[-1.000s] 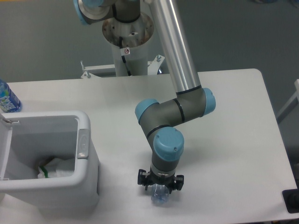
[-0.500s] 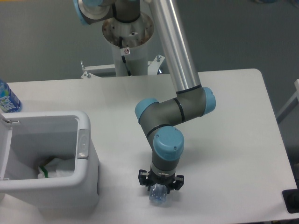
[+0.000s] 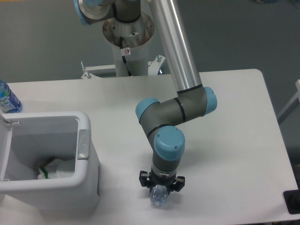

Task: Place the trash in the trash can
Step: 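Lift the bottle and carry it over the trash bin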

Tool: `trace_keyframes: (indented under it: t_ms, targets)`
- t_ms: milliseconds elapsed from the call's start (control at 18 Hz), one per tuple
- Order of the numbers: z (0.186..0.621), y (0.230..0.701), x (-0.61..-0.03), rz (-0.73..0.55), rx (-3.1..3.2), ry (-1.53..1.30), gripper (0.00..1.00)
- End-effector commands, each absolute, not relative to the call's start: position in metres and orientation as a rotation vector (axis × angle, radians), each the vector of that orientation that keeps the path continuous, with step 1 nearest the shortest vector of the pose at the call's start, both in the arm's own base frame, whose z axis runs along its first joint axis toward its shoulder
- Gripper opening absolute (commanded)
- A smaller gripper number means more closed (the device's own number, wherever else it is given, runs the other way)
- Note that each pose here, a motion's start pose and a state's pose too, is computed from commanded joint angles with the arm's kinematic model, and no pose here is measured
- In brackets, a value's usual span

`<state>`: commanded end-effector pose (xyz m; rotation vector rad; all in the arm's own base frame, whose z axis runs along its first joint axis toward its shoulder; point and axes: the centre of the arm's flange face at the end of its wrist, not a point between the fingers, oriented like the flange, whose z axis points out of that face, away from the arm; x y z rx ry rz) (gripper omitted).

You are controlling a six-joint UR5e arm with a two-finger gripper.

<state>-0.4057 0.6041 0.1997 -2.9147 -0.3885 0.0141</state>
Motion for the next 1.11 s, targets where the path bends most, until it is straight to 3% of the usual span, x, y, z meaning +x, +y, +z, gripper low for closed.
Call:
trace_keyframes:
  t_ms: [222,444,833,1111]
  targets:
    - [0.244,0.606,-0.41,0.073,-2.857,-0.379,0.59]
    - [0.333,0.611,-0.42,0.182,-2.711,-0.389,0.59]
    - [0.509,0.612,-0.416,0.221,-2.198,-0.655,0.59]
    - [0.584,0.613,-0.382,0.221,-2.071,-0.646,0.59]
